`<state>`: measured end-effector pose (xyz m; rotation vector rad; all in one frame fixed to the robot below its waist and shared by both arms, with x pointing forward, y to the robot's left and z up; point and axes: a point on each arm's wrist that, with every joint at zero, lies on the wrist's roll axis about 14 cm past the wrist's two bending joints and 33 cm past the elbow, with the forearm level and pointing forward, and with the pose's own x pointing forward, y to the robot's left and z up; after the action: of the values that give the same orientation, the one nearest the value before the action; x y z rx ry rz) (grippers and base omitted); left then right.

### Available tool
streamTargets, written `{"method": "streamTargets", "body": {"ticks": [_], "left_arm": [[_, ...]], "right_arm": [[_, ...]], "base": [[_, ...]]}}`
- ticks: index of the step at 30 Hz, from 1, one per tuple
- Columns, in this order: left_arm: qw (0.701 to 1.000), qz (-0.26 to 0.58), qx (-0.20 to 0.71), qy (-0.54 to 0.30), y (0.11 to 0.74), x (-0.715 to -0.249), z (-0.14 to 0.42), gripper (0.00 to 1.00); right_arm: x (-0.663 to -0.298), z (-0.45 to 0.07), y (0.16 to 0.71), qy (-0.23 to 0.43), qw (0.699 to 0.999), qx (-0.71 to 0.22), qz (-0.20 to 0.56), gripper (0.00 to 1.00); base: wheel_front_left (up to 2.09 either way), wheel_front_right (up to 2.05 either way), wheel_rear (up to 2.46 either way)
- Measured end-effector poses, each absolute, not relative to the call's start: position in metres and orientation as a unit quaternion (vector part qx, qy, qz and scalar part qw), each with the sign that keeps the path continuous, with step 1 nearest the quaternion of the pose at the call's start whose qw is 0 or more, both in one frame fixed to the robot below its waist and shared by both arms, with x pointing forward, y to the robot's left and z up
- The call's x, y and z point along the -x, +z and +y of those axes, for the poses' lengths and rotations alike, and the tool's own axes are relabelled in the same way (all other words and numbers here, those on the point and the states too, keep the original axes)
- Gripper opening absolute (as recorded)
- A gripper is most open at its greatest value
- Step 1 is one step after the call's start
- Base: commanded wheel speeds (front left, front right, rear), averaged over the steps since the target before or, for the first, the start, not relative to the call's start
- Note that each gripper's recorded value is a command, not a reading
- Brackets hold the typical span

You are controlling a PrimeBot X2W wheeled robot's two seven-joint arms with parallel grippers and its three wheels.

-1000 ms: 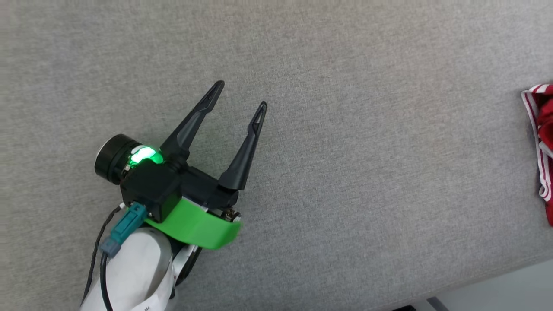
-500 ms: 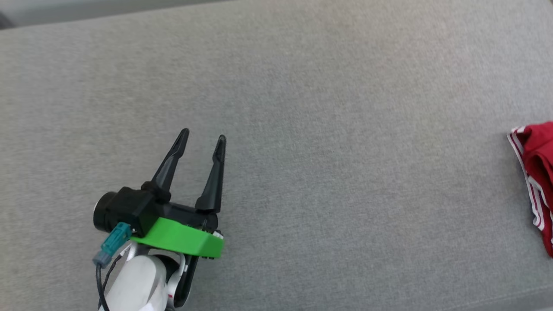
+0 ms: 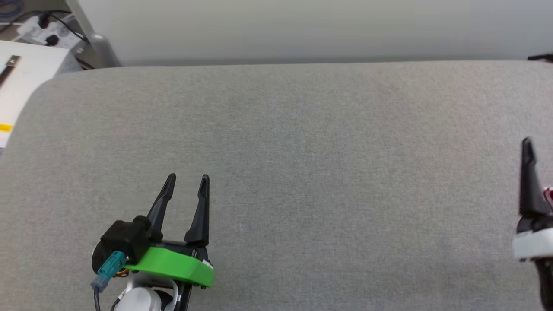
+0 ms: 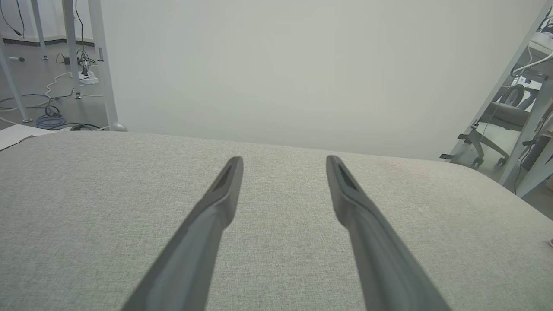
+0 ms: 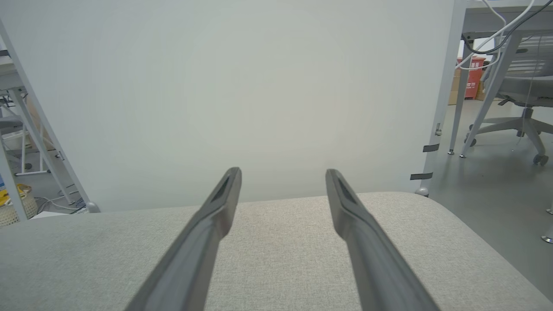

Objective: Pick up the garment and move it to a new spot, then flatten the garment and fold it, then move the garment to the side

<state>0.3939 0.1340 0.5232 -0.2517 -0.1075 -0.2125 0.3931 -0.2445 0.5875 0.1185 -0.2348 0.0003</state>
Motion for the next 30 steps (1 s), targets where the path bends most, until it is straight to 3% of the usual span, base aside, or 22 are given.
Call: {"method": "streamTargets", "body": {"ticks": [11,30], "left_arm": [[0.991,-0.061,0.104,-0.061,0.524,-0.376,0.159,1.0],[0.989,-0.078,0.101,-0.07,0.532,-0.375,0.153,1.0]], "right_arm": [[-0.373,-0.203,0.556,0.036,0.992,-0.083,-0.093,1.0],[-0.367,-0.203,0.538,0.028,0.995,-0.062,-0.076,1.0]], "base": [[0.0,0.0,0.0],[0.0,0.0,0.0]]}}
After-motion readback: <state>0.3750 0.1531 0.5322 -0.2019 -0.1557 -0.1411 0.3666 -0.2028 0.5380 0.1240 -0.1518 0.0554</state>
